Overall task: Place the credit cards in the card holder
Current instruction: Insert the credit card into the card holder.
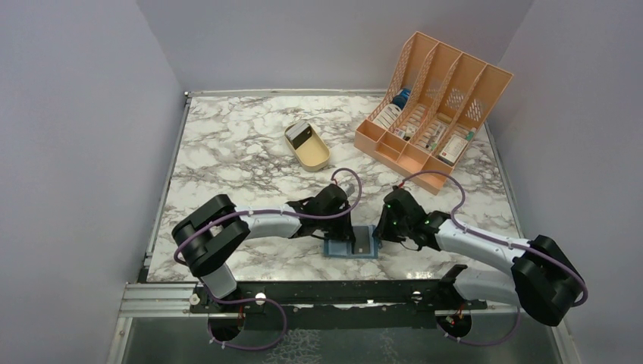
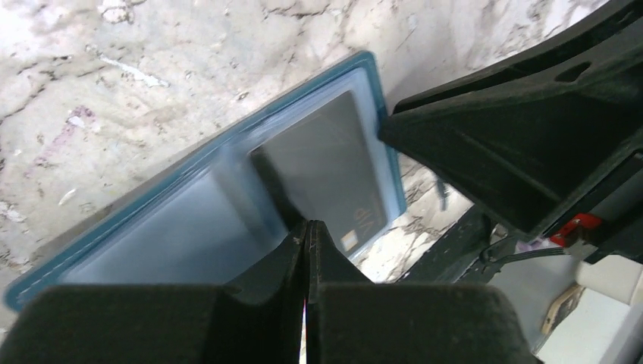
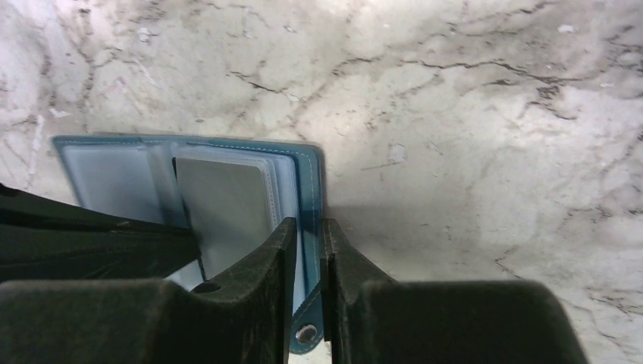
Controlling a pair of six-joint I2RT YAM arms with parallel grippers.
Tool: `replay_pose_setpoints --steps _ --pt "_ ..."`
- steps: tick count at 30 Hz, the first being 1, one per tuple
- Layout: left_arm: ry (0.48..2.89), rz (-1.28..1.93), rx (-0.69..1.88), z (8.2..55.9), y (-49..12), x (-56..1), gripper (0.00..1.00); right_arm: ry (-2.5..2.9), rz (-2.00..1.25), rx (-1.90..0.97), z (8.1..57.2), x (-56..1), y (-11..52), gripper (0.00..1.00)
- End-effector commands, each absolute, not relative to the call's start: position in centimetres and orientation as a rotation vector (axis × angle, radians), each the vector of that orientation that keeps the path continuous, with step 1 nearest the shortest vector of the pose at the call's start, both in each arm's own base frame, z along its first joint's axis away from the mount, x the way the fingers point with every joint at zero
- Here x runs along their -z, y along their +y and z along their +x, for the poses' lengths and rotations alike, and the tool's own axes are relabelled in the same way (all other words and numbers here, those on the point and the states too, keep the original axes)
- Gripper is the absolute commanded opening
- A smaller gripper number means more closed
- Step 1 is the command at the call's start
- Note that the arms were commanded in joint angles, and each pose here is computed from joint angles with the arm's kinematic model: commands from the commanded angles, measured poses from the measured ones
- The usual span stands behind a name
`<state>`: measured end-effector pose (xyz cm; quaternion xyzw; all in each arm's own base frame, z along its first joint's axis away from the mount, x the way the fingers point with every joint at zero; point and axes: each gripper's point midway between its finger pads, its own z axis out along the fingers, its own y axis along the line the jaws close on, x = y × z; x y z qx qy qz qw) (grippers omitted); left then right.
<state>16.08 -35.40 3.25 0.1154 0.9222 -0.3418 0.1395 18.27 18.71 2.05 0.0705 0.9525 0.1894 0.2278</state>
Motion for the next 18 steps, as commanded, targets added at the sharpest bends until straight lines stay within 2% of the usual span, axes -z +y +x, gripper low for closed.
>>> replay_pose_setpoints --steps 1,10,18 --pt "2.570 0.310 1.078 16.8 -36.7 -5.9 0.06 2.541 0.150 -0.508 20.5 -4.0 19.5 0.17" --pt "2.464 0.280 0.825 20.7 -33.9 -8.6 0.27 2.521 0.118 -0.519 20.3 -6.0 19.4 0.30" --pt "2.371 0.302 0.451 28.5 -27.4 -12.3 0.48 2.426 0.068 -0.623 20.4 -8.9 20.0 0.42"
